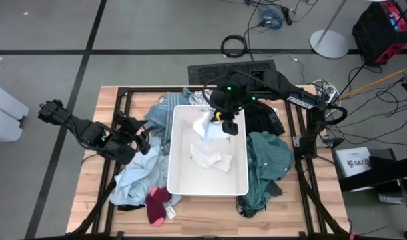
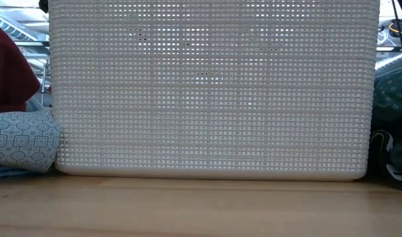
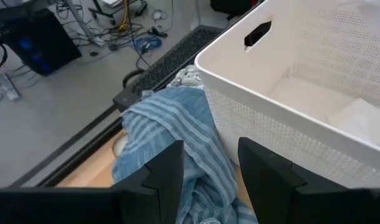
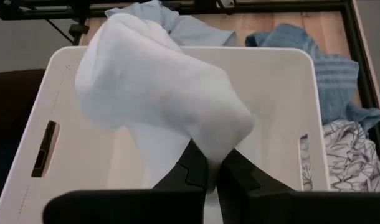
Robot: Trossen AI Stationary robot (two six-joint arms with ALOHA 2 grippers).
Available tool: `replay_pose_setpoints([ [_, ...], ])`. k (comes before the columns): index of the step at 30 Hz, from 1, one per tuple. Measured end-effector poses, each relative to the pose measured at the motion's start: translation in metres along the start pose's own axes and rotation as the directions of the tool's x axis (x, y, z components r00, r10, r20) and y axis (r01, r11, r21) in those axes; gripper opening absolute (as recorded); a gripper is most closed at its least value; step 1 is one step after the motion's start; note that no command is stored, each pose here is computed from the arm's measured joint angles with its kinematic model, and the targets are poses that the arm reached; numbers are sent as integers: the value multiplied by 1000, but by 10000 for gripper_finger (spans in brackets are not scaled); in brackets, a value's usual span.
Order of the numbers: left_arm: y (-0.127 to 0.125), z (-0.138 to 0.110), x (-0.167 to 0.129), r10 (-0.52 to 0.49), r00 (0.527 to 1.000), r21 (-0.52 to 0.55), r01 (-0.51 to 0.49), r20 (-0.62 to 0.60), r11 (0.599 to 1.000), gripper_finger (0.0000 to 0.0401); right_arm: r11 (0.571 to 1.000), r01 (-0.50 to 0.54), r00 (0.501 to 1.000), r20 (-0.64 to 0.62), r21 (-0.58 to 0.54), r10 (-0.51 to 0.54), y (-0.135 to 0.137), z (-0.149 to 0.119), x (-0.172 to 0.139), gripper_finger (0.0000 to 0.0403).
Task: Sort clothes
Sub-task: Put the white underwear into the white bin, then put the white patterned shirt into the white bin
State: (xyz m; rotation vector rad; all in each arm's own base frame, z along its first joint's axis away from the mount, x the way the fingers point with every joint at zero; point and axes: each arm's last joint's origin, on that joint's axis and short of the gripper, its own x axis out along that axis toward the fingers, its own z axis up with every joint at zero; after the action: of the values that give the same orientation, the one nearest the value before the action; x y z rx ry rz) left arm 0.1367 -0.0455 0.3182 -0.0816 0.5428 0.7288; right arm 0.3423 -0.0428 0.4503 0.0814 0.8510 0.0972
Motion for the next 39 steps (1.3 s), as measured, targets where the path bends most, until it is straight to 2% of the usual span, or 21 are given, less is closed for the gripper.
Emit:
replay_pose_setpoints([
  [7, -7, -2, 4, 19, 1000, 35, -19, -7, 999, 162, 1000, 0, 1000, 1, 12, 0, 0, 0, 0, 9],
  [13, -13, -3, 7, 25, 999, 57, -24, -22, 998, 162, 999, 0, 1000, 1, 51, 0, 0, 0, 0, 28],
  [28, -17, -7, 8, -38, 992, 61, 46, -120, 997, 162, 999, 0, 1000, -29, 40, 2, 0, -3, 0, 131],
  [33, -18, -8, 8, -65, 986, 56, 74, -155, 996, 162, 999, -5, 995, -97, 34, 8, 1, -9, 0, 147],
  [39, -19, -7, 8, -74, 986, 38, 80, -150, 996, 162, 997, -7, 975, -221, 77, 24, 4, -21, -2, 147],
])
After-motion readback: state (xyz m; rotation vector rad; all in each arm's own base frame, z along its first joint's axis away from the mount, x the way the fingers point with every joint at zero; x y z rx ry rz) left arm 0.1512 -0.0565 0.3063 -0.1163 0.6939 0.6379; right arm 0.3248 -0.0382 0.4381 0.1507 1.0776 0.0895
